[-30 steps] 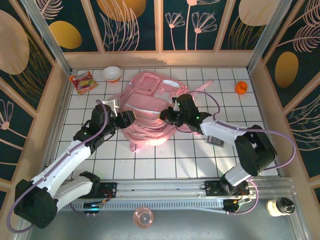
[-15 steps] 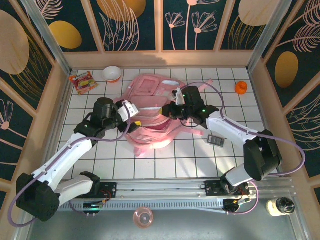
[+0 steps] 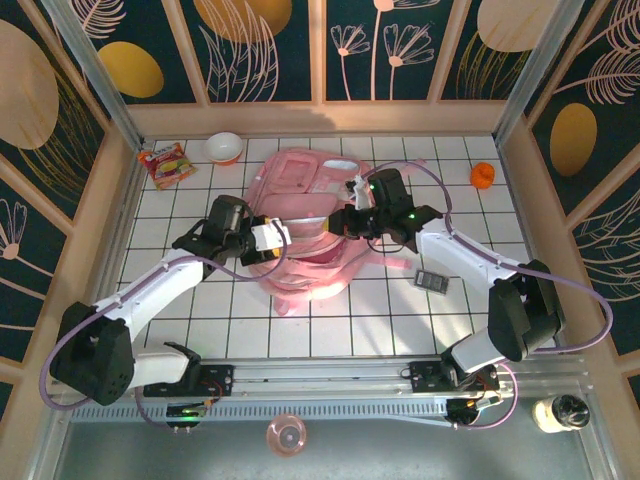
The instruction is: Pack books, pencil case, and school supplies into a backpack
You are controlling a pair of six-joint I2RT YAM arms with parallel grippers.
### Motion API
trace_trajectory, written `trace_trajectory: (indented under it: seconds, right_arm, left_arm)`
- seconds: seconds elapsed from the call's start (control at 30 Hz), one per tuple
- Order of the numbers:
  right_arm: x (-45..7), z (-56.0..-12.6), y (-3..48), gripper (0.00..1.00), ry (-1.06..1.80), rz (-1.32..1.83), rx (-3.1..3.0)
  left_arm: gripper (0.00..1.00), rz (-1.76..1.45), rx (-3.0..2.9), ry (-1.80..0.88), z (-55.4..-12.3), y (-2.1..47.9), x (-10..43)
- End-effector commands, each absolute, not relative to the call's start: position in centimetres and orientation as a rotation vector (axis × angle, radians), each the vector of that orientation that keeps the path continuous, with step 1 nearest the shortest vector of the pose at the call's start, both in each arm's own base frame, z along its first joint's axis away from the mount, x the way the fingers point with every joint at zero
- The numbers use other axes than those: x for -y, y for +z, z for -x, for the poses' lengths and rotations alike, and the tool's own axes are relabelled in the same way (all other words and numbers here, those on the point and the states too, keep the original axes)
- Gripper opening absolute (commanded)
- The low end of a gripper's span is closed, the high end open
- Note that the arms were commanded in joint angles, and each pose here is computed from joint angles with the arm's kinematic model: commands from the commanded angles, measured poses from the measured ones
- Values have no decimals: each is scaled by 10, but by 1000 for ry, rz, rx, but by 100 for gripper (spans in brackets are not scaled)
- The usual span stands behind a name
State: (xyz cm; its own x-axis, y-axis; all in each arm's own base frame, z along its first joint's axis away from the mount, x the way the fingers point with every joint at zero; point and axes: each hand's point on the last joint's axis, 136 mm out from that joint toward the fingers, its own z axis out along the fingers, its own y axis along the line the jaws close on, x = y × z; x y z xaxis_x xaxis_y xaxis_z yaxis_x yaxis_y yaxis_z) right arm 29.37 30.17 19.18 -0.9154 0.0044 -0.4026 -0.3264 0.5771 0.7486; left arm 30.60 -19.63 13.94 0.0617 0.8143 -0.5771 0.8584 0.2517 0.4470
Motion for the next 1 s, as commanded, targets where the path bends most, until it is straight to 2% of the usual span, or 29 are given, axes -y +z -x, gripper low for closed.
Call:
trace_trajectory:
  seconds: [0.0, 0.1, 0.13, 0.17, 0.37, 0.57, 0.6, 0.67, 0.77, 0.97]
  right_arm:
    - [-311, -295, 250, 0, 1354, 432, -2238]
    - [-311, -296, 248, 0, 1353, 446, -2239]
    - [-311, -295, 248, 0, 1356, 452, -2242]
    - [-312, -295, 248, 0, 1360, 462, -2241]
    - [-315, -293, 247, 0, 1374, 511, -2230]
    - [-310, -303, 246, 0, 1380, 493, -2228]
    - [-310, -304, 247, 0, 1382, 495, -2224]
    - [-310, -303, 249, 0, 1385, 495, -2222]
    - [-310, -302, 250, 0, 1388, 492, -2218]
    - [-311, -299, 253, 0, 1413, 489, -2211]
  left_arm:
    - [43, -1553, -1664, -107, -301, 151, 207]
    - [9, -1556, -1659, -178, -285, 157, 214]
    - [2, -1562, -1656, -195, -279, 158, 217]
    - [0, -1568, -1657, -212, -272, 159, 219]
    - [0, -1519, -1647, -344, -244, 176, 228]
    - [0, -1459, -1645, -348, -243, 182, 226]
    - [4, -1444, -1652, -344, -245, 181, 226]
    - [33, -1409, -1650, -329, -249, 183, 226]
    - [58, -1334, -1630, -285, -261, 192, 225]
    - [75, -1309, -1638, -239, -276, 188, 231]
